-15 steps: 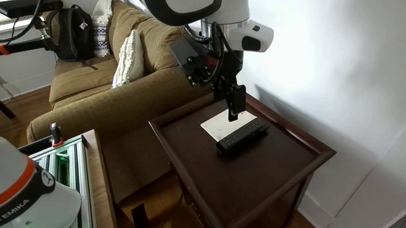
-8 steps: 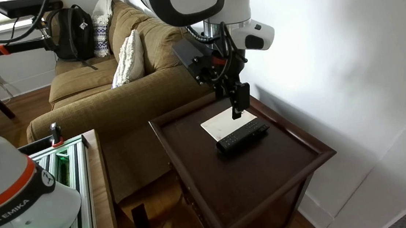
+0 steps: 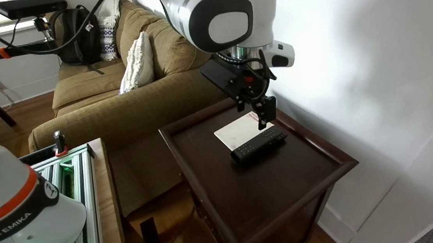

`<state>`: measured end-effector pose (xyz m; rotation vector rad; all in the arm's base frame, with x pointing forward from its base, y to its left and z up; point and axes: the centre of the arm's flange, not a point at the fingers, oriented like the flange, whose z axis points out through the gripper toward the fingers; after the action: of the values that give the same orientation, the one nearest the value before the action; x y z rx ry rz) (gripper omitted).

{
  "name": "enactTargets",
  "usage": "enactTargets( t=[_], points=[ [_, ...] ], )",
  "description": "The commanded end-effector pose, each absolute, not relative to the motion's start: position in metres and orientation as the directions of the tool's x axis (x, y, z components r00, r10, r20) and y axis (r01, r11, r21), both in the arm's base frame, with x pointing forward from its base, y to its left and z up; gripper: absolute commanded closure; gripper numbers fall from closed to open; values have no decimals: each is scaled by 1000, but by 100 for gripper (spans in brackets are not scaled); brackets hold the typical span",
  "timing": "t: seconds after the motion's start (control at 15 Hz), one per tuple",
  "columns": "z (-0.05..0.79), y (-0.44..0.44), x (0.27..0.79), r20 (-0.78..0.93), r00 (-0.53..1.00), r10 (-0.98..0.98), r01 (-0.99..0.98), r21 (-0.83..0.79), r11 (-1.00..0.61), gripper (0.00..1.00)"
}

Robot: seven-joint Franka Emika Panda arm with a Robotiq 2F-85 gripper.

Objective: Remove the remote controller on the remote stack and put it on the right side of the remote controller at the bottom, pick up the remote controller on the left and put it on top of the remote controller on the right

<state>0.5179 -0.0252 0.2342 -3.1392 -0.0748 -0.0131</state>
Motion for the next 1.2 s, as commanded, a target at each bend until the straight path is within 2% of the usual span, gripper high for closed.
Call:
enactTargets(
  t=[0.0, 0.4, 0.8, 1.13],
  points=[
    [194, -19, 541, -19, 996, 87, 87, -12, -996, 0],
    [160, -16, 544, -60, 987, 149, 147, -35, -988, 0],
    [157, -16, 541, -76, 990, 119, 119, -5, -993, 0],
    [133, -15, 545, -75, 992, 102, 99, -44, -994, 0]
  ],
)
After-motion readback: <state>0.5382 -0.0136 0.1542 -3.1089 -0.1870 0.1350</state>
